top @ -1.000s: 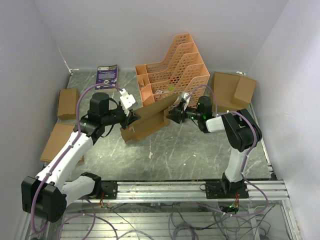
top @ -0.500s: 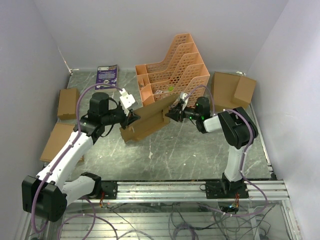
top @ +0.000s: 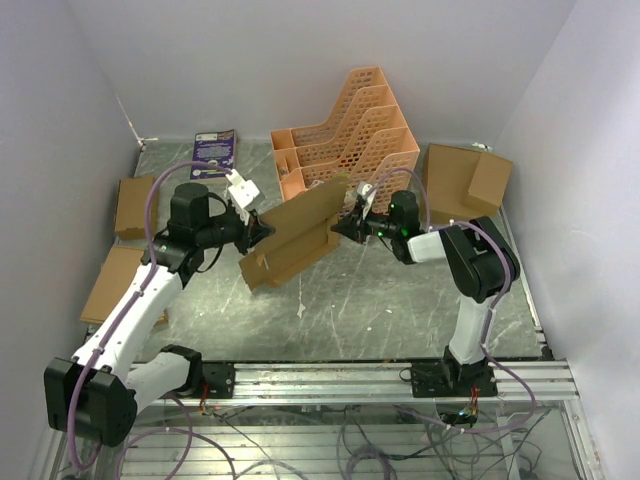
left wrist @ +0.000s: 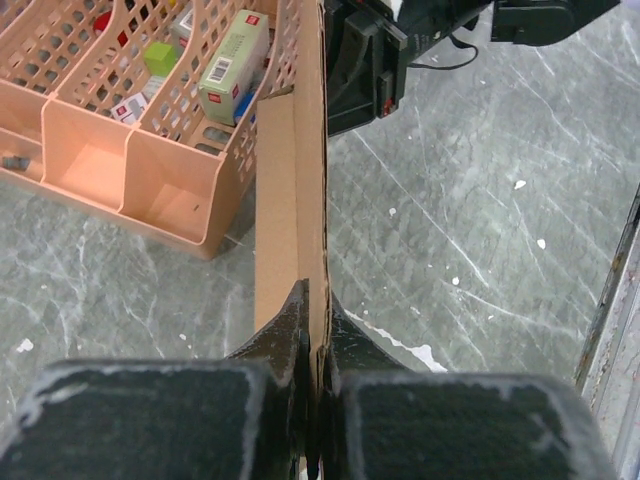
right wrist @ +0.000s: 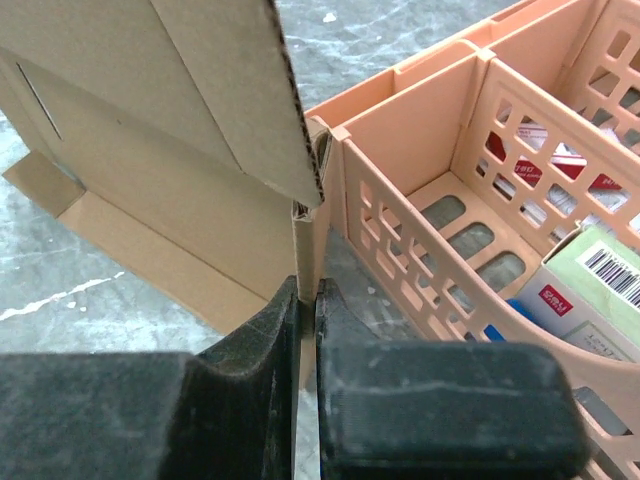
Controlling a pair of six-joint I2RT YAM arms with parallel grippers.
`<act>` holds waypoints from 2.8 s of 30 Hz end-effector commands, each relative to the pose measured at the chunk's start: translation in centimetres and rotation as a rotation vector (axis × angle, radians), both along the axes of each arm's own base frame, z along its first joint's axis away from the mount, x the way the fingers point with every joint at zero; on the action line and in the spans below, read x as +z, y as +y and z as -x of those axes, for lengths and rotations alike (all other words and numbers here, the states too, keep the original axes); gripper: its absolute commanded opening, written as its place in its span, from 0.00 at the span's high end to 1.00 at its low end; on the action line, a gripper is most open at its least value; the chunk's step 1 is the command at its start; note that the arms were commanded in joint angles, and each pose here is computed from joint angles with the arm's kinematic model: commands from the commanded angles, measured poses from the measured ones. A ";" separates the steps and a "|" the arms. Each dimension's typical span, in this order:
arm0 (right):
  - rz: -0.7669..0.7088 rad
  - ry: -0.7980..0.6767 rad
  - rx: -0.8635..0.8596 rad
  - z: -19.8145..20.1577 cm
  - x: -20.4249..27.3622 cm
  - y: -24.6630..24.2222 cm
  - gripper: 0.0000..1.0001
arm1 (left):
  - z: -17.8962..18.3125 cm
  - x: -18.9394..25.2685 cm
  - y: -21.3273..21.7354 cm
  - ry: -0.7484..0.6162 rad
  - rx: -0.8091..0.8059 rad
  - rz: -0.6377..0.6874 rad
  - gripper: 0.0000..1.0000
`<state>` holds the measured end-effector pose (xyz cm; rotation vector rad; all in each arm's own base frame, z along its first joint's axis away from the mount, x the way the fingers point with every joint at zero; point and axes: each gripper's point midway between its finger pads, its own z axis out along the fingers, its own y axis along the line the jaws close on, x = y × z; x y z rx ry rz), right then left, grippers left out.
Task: Fold the paper box
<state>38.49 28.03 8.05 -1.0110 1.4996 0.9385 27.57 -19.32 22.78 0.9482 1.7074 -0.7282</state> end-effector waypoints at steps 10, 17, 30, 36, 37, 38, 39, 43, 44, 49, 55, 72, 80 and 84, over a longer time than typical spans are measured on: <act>0.351 0.299 0.037 4.2 1.7 -2.5 1.00 | 0.4 2.8 0.6 0.237 0.225 0.208 0.45; 0.596 0.443 0.083 8.6 1.6 -6.8 1.00 | 1.8 5.6 3.3 0.190 0.394 0.261 0.20; 0.965 0.553 -0.036 10.9 -3.1 -13.8 0.97 | 1.1 1.0 5.2 0.323 0.563 0.187 0.16; 0.983 0.560 -0.037 11.3 -4.4 -13.9 0.93 | 0.0 -1.7 5.1 0.390 0.590 0.142 0.16; 0.990 0.560 -0.040 11.2 -4.5 -14.0 0.92 | -0.1 -2.2 5.2 0.405 0.593 0.125 0.16; 0.996 0.560 -0.039 11.3 -4.6 -14.0 0.90 | -0.3 -2.6 5.2 0.417 0.599 0.110 0.16; 0.999 0.562 -0.040 11.3 -4.6 -14.0 0.88 | -0.5 -3.3 5.3 0.435 0.611 0.097 0.16; 1.015 0.560 -0.046 11.3 -5.1 -13.9 0.85 | -1.2 -5.7 5.3 0.501 0.650 0.080 0.15; 1.016 0.560 -0.046 11.3 -5.2 -13.9 0.85 | -1.3 -6.5 5.4 0.528 0.671 0.078 0.16; 1.010 0.556 -0.051 11.5 -5.4 -13.8 0.82 | -1.2 -9.8 5.7 0.634 0.764 0.094 0.14; 1.002 0.539 -0.057 11.5 -5.7 -13.7 0.80 | -1.8 -10.8 6.9 0.618 0.882 0.142 0.14; 1.026 0.476 -0.151 11.9 -7.3 -15.1 1.00 | -1.5 -11.0 7.1 0.621 0.895 0.146 0.16; 1.023 0.496 -0.156 12.6 -7.3 -15.1 0.77 | -1.4 -10.8 7.1 0.614 0.895 0.140 0.16; 1.005 0.486 -0.155 12.5 -6.5 -14.8 0.72 | -1.4 -10.6 7.1 0.608 0.894 0.136 0.16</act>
